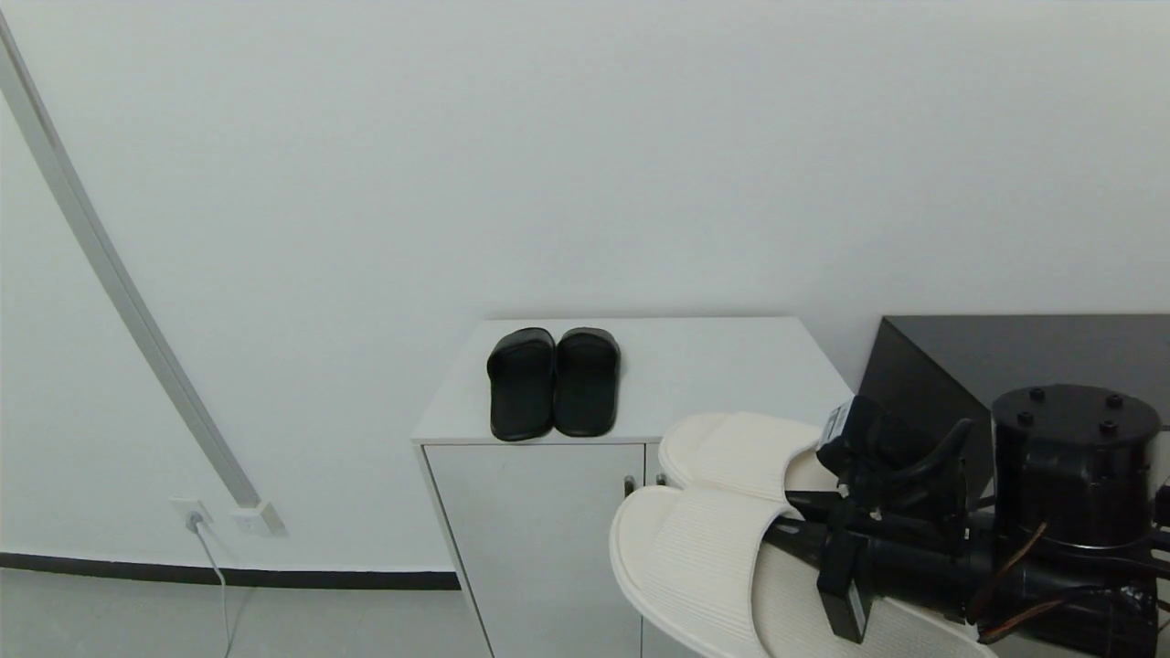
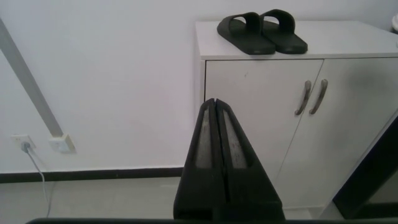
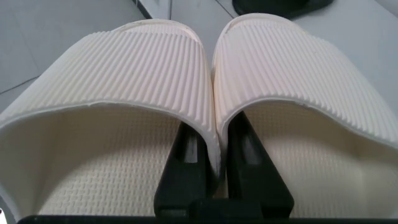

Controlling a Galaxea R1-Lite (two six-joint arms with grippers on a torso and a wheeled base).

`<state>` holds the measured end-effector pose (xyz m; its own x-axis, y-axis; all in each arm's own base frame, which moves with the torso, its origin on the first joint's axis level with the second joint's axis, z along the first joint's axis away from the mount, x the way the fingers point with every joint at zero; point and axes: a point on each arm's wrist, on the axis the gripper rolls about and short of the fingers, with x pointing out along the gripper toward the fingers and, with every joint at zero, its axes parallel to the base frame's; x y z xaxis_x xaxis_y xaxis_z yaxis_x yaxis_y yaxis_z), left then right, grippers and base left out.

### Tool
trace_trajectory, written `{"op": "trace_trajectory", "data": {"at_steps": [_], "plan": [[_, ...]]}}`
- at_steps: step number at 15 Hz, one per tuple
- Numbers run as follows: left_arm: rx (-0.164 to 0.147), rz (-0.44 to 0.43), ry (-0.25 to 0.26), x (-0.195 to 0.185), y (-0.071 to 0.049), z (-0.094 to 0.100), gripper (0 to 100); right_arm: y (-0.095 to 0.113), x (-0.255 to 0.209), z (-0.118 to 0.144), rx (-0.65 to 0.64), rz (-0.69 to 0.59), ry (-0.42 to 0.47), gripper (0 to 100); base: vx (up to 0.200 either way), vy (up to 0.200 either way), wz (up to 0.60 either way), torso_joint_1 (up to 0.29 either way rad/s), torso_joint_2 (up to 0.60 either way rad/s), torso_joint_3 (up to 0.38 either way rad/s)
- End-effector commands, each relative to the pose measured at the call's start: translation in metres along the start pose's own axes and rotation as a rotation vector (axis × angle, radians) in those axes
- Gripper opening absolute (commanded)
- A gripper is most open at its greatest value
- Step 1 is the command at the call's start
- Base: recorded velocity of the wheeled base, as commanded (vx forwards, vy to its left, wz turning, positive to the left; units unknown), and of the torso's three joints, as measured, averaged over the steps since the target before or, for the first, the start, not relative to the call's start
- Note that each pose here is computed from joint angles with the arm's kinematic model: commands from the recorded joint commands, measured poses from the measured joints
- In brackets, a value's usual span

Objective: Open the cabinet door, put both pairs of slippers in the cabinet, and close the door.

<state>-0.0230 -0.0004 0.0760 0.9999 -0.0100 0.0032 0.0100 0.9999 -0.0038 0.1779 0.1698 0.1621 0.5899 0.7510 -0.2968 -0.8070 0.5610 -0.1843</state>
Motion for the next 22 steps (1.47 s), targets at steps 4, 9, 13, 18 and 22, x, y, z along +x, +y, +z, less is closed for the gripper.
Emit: {"op": "trace_trajectory", "data": {"at_steps": [4, 9, 13, 18, 22], "plan": [[-0.001, -0.001, 0.002, 0.0, 0.0, 0.0, 0, 0.002, -0.001, -0.01, -0.003, -0.001, -0.003, 0, 0.0, 0.0, 0.0, 0.0, 0.0, 0.0], [0.001, -0.001, 0.002, 0.0, 0.0, 0.0, 0, 0.004, -0.001, -0.014, -0.001, 0.006, 0.002, 0, 0.0, 0.0, 0.0, 0.0, 0.0, 0.0], [0.001, -0.001, 0.002, 0.0, 0.0, 0.0, 100, 0.006, -0.003, -0.017, 0.003, 0.01, 0.011, 0, 0.0, 0.0, 0.0, -0.09, 0.23, 0.129], [0.001, -0.001, 0.002, 0.0, 0.0, 0.0, 100, 0.006, -0.003, -0.019, 0.003, 0.016, 0.018, 0, 0.0, 0.0, 0.0, -0.2, 0.47, 0.277], [0.001, -0.001, 0.002, 0.0, 0.0, 0.0, 100, 0.01, -0.005, -0.023, 0.002, 0.035, 0.031, 0, 0.0, 0.0, 0.0, -0.22, 0.55, 0.324]]}}
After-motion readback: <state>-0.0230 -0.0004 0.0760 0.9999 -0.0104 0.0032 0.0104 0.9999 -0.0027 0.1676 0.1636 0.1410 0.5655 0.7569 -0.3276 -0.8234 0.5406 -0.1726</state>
